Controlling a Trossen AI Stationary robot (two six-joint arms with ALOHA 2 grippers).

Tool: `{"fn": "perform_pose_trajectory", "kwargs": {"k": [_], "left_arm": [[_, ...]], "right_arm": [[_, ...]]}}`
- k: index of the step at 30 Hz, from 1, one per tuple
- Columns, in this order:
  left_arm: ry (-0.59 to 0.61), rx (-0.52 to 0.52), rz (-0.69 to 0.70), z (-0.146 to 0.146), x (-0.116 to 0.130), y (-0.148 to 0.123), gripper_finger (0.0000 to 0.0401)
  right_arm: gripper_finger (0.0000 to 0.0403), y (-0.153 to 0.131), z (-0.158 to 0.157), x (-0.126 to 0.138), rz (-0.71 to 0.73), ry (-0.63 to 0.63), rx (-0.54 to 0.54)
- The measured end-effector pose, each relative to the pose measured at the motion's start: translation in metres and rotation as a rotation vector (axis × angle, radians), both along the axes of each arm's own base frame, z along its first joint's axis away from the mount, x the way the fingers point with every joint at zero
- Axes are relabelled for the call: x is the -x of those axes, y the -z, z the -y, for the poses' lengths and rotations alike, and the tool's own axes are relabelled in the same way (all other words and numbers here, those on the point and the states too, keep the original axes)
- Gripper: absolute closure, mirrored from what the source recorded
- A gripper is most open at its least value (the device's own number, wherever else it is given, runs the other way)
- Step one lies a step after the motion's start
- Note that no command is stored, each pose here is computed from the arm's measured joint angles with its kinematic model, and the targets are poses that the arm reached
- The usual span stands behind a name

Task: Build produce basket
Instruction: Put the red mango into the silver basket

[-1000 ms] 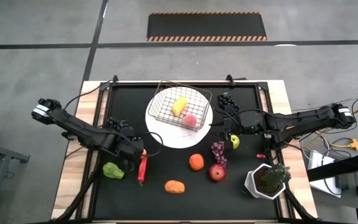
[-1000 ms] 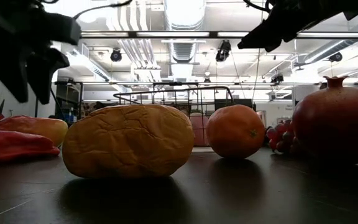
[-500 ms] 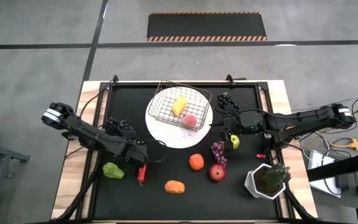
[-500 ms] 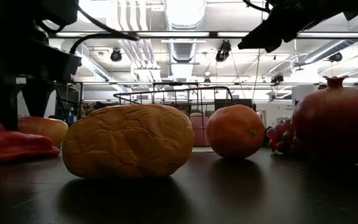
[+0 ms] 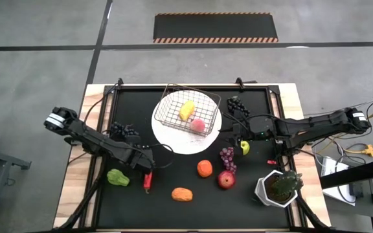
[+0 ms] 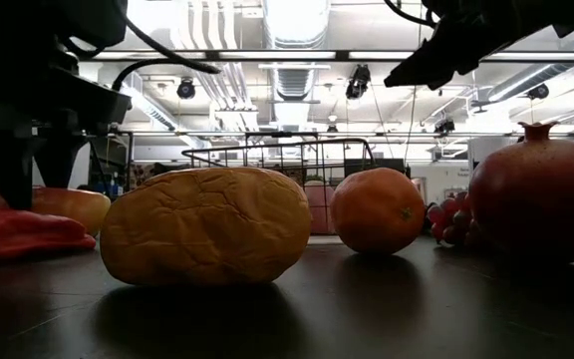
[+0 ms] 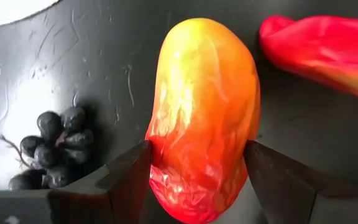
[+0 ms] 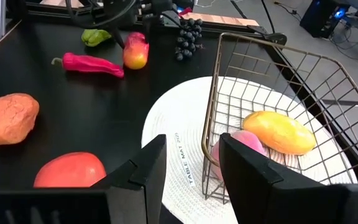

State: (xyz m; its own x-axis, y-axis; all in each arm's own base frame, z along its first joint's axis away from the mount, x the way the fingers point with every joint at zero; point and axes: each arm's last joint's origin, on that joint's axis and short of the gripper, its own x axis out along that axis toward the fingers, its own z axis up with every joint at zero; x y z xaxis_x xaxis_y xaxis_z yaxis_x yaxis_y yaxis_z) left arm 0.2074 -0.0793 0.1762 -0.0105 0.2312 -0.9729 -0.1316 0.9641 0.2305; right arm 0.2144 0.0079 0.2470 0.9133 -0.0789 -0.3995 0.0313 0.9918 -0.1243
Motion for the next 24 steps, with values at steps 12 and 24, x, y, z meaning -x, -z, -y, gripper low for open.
{"fn": "perform_pose_trajectory", "kwargs": {"k": [12, 24], "left_arm": [[-0.009, -0.024, -0.037, -0.0024, 0.0038, 0.0004, 0.0163], [-0.008, -0.027, -0.028, -0.0023, 0.0031, 0.0001, 0.0207]], "right_arm": [[0.0268, 0.0034, 0.0001, 0.0008, -0.009, 0.001, 0.000], [0.0268, 0.0096, 0.0001, 0.0024, -0.027, 0.006, -0.014]]}}
